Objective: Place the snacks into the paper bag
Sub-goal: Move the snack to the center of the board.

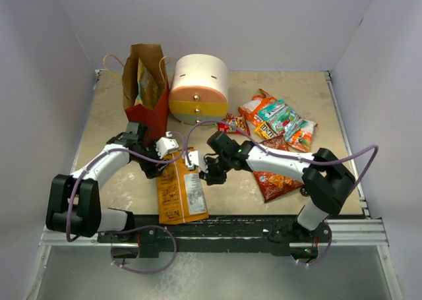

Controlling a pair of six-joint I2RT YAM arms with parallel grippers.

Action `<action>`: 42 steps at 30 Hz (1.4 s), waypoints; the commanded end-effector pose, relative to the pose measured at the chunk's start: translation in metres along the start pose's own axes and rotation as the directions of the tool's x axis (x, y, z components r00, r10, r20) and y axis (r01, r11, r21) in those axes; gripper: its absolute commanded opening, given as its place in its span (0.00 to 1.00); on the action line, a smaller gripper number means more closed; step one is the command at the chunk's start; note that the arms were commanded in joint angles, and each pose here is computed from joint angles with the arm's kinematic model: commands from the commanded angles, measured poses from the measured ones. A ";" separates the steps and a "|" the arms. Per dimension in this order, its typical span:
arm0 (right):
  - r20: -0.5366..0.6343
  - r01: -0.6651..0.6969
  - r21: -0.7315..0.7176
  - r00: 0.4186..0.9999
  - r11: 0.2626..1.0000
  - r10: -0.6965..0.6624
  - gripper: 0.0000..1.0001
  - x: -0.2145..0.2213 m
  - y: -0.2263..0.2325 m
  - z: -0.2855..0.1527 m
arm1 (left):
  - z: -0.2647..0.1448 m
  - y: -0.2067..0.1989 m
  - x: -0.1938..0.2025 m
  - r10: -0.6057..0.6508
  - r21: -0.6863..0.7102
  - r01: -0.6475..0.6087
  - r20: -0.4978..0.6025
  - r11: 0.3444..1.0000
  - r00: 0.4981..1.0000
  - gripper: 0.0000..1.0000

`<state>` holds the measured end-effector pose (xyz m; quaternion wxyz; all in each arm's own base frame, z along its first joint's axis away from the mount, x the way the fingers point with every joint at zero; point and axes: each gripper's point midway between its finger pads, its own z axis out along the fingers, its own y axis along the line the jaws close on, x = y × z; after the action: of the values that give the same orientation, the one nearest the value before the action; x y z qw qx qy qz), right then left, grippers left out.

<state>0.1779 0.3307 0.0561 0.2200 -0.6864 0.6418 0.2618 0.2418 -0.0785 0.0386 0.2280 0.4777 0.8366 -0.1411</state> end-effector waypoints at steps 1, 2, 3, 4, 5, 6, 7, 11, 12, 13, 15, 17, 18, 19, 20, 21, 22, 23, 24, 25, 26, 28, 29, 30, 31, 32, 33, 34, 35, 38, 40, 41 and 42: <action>0.087 0.005 0.093 0.996 0.996 -0.013 0.31 -0.019 -0.028 -0.046 | 0.005 -0.004 -0.032 0.097 0.017 -0.097 0.028 0.995 0.995 0.69; 0.098 -0.007 0.111 0.995 0.994 -0.004 0.32 -0.018 -0.033 -0.054 | 0.007 -0.005 -0.037 0.097 0.020 -0.098 0.027 0.995 0.995 0.69; 0.109 -0.022 0.135 0.994 0.991 0.007 0.32 -0.017 -0.040 -0.064 | 0.010 -0.005 -0.043 0.101 0.021 -0.102 0.028 0.995 0.994 0.69; 0.120 -0.032 0.161 0.993 0.987 0.012 0.33 -0.017 -0.046 -0.074 | 0.013 -0.006 -0.048 0.106 0.029 -0.107 0.029 0.994 0.994 0.69; 0.139 -0.040 0.198 0.990 0.979 0.012 0.33 -0.017 -0.052 -0.088 | 0.017 -0.007 -0.055 0.116 0.034 -0.117 0.032 0.992 0.993 0.69; 0.151 -0.051 0.230 0.988 0.972 0.016 0.33 -0.014 -0.057 -0.098 | 0.022 -0.009 -0.061 0.127 0.044 -0.128 0.031 0.991 0.991 0.69; 0.168 -0.061 0.271 0.986 0.961 0.015 0.33 -0.013 -0.063 -0.110 | 0.026 -0.012 -0.069 0.140 0.048 -0.142 0.036 0.989 0.989 0.69; 0.225 -0.106 0.414 0.974 0.904 0.012 0.33 -0.001 -0.076 -0.150 | 0.044 -0.029 -0.109 0.197 0.088 -0.203 0.076 0.975 0.977 0.70; 0.233 -0.112 0.440 0.972 0.891 0.008 0.33 0.001 -0.077 -0.158 | 0.048 -0.032 -0.116 0.211 0.101 -0.218 0.079 0.971 0.974 0.70; 0.237 -0.117 0.459 0.972 0.881 0.005 0.33 0.003 -0.078 -0.164 | 0.052 -0.036 -0.124 0.228 0.114 -0.237 0.087 0.965 0.970 0.71; 0.232 -0.124 0.470 0.973 0.874 0.013 0.33 0.008 -0.075 -0.170 | 0.056 -0.044 -0.141 0.253 0.142 -0.272 0.139 0.952 0.958 0.71; 0.220 -0.117 0.457 0.975 0.882 0.016 0.34 0.013 -0.069 -0.170 | 0.055 -0.047 -0.160 0.261 0.153 -0.293 0.196 0.944 0.945 0.72; 0.214 -0.108 0.447 0.977 0.888 0.011 0.34 0.014 -0.066 -0.169 | 0.052 -0.047 -0.170 0.263 0.154 -0.300 0.223 0.941 0.939 0.74; 0.206 -0.101 0.438 0.978 0.894 0.009 0.35 0.016 -0.063 -0.168 | 0.047 -0.047 -0.178 0.265 0.152 -0.308 0.248 0.939 0.932 0.77; 0.199 -0.095 0.431 0.980 0.898 0.008 0.35 0.018 -0.061 -0.167 | 0.041 -0.048 -0.186 0.273 0.146 -0.320 0.271 0.936 0.923 0.80; 0.190 -0.091 0.423 0.982 0.902 0.010 0.35 0.020 -0.060 -0.164 | 0.034 -0.048 -0.192 0.282 0.132 -0.331 0.293 0.934 0.913 0.84; 0.171 -0.068 0.444 0.985 0.893 -0.010 0.36 0.023 -0.066 -0.165 | 0.027 -0.048 -0.196 0.293 0.118 -0.342 0.311 0.932 0.904 0.87; 0.167 -0.060 0.450 0.986 0.891 -0.018 0.36 0.023 -0.069 -0.162 | 0.021 -0.048 -0.197 0.300 0.103 -0.349 0.324 0.931 0.897 0.91; 0.170 -0.060 0.439 0.985 0.897 -0.018 0.36 0.023 -0.069 -0.159 | 0.013 -0.049 -0.197 0.307 0.084 -0.354 0.337 0.932 0.890 0.93; 0.180 -0.063 0.425 0.984 0.903 -0.016 0.36 0.023 -0.069 -0.154 | 0.010 -0.048 -0.192 0.302 0.079 -0.346 0.335 0.935 0.892 0.94; 0.188 -0.063 0.407 0.982 0.911 -0.016 0.34 0.022 -0.068 -0.149 | 0.007 -0.046 -0.185 0.287 0.081 -0.329 0.326 0.941 0.901 0.95; 0.197 -0.047 0.383 0.980 0.922 -0.032 0.31 0.020 -0.066 -0.139 | 0.002 -0.039 -0.163 0.210 0.117 -0.251 0.284 0.961 0.935 0.95; 0.201 -0.032 0.379 0.978 0.925 -0.049 0.30 0.018 -0.065 -0.133 | -0.001 -0.040 -0.153 0.174 0.149 -0.218 0.263 0.964 0.949 0.95; 0.199 -0.007 0.374 0.977 0.927 -0.073 0.29 0.016 -0.062 -0.127 | -0.004 -0.038 -0.144 0.134 0.175 -0.179 0.244 0.968 0.960 0.96; 0.197 0.028 0.380 0.974 0.924 -0.111 0.29 0.011 -0.061 -0.122 | -0.006 -0.041 -0.136 0.111 0.202 -0.158 0.224 0.967 0.968 0.96; 0.192 0.063 0.387 0.970 0.920 -0.148 0.29 0.008 -0.058 -0.115 | -0.007 -0.045 -0.130 0.097 0.222 -0.143 0.205 0.965 0.974 0.96; 0.182 0.103 0.390 0.966 0.915 -0.186 0.29 0.005 -0.054 -0.108 | -0.008 -0.048 -0.125 0.086 0.235 -0.130 0.189 0.963 0.978 0.96; 0.179 0.140 0.391 0.958 0.910 -0.225 0.28 0.001 -0.050 -0.101 | -0.008 -0.050 -0.123 0.069 0.248 -0.113 0.178 0.962 0.982 0.96; 0.179 0.173 0.388 0.949 0.905 -0.258 0.28 -0.003 -0.045 -0.093 | -0.008 -0.052 -0.121 0.044 0.257 -0.086 0.166 0.963 0.985 0.96; 0.178 0.243 0.369 0.929 0.897 -0.325 0.27 -0.010 -0.037 -0.075 | -0.003 -0.053 -0.115 -0.020 0.277 -0.011 0.109 0.961 0.994 0.96; 0.158 0.287 0.356 0.919 0.889 -0.360 0.26 -0.011 -0.033 -0.063 | 0.004 -0.055 -0.112 -0.070 0.298 0.044 0.075 0.953 0.995 0.96; 0.149 0.307 0.351 0.914 0.885 -0.376 0.25 -0.013 -0.031 -0.058 | 0.007 -0.057 -0.112 -0.085 0.315 0.060 0.067 0.947 0.994 0.96; 0.144 0.325 0.347 0.908 0.879 -0.393 0.25 -0.014 -0.030 -0.053 | 0.012 -0.056 -0.111 -0.089 0.301 0.072 0.043 0.951 0.995 0.96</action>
<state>0.2012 0.2877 0.0951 0.3935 -0.6989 0.5607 0.2056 0.2520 -0.1850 0.0920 0.2066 0.5002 0.7976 -0.2663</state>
